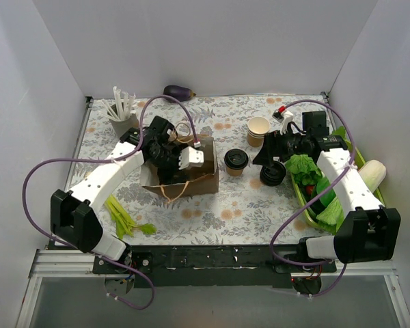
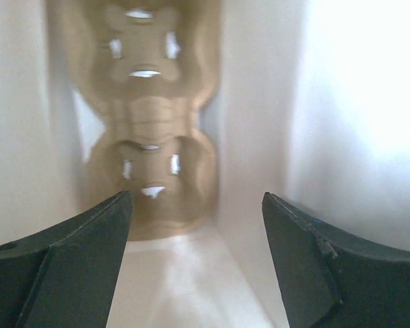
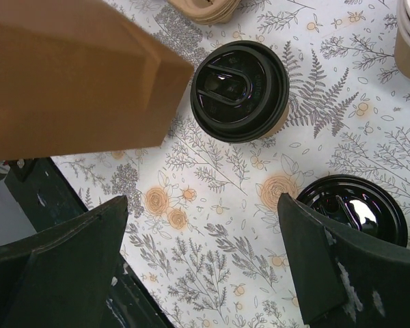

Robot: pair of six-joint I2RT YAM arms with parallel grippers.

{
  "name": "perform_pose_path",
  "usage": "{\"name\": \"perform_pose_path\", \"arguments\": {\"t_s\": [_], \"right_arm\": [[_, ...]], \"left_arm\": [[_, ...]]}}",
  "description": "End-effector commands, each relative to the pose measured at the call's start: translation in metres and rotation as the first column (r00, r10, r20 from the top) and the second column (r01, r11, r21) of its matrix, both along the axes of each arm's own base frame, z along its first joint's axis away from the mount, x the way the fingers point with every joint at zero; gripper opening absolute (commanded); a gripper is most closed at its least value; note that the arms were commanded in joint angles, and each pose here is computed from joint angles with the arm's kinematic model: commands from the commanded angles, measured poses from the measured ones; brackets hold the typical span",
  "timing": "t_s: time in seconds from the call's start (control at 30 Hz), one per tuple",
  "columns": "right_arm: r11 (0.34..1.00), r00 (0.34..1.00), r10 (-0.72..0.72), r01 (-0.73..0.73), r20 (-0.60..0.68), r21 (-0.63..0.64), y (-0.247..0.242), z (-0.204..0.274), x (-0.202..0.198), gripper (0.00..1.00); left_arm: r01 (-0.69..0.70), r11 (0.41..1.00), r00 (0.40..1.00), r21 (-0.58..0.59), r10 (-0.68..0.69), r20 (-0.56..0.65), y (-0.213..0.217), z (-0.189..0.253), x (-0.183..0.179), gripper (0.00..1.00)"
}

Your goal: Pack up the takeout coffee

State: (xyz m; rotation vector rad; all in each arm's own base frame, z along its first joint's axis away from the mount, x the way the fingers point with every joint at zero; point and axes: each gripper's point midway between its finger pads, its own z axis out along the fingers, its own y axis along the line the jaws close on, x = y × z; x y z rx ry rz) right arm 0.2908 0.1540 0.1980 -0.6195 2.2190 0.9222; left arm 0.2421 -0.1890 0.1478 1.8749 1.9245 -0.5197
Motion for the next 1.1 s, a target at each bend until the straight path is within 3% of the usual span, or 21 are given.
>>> {"name": "perform_pose_path", "arguments": {"t_s": [0.0, 0.17, 0.37, 0.53, 0.63, 0.7, 0.73, 0.87, 1.07], "right_arm": [[1.0, 0.999, 0.01, -0.011, 0.041, 0.026, 0.004, 0.017, 0.013, 0.98], [0.999, 1.0, 0.013, -0.014, 0.028, 0.033, 0.005, 0.017, 0.021, 0.98], [0.997, 0.999, 0.039, -0.041, 0.035, 0.06, 0.011, 0.027, 0.023, 0.98], [0.954, 0.956, 0.249, -0.269, 0.153, 0.132, 0.04, 0.073, -0.001, 0.98], [0.908, 0.893, 0.361, -0.403, 0.268, 0.118, 0.058, 0.096, -0.021, 0.98], [0.898, 0.901, 0.354, -0.402, 0.252, 0.177, 0.067, 0.111, -0.025, 0.98], [0.896, 0.911, 0.343, -0.391, 0.23, 0.209, 0.07, 0.116, -0.023, 0.98], [0.888, 0.909, 0.323, -0.388, 0.263, 0.249, 0.093, 0.138, -0.01, 0.98], [0.889, 0.93, 0.331, -0.363, 0.157, 0.28, 0.126, 0.123, -0.001, 0.98]], "left_arm": [[-0.013, 0.989, 1.0, -0.148, 0.017, 0.024, -0.018, 0.057, -0.009, 0.79], [-0.056, 0.983, 0.997, -0.177, 0.047, -0.058, -0.025, 0.063, -0.016, 0.84], [-0.103, 0.982, 0.971, -0.158, 0.065, -0.23, -0.03, 0.06, -0.031, 0.78], [-0.158, 0.986, 0.905, -0.046, 0.126, -0.405, -0.017, 0.034, -0.062, 0.78], [-0.16, 0.987, 0.894, -0.032, 0.131, -0.428, -0.013, 0.024, -0.068, 0.83], [-0.186, 0.982, 0.878, -0.019, 0.157, -0.451, -0.016, 0.021, -0.066, 0.86], [-0.191, 0.981, 0.878, -0.025, 0.159, -0.452, -0.019, 0.021, -0.064, 0.97], [-0.231, 0.971, 0.888, -0.066, 0.183, -0.421, -0.029, 0.027, -0.049, 0.98], [-0.213, 0.969, 0.915, -0.121, 0.155, -0.372, -0.039, 0.039, -0.05, 0.98]]}}
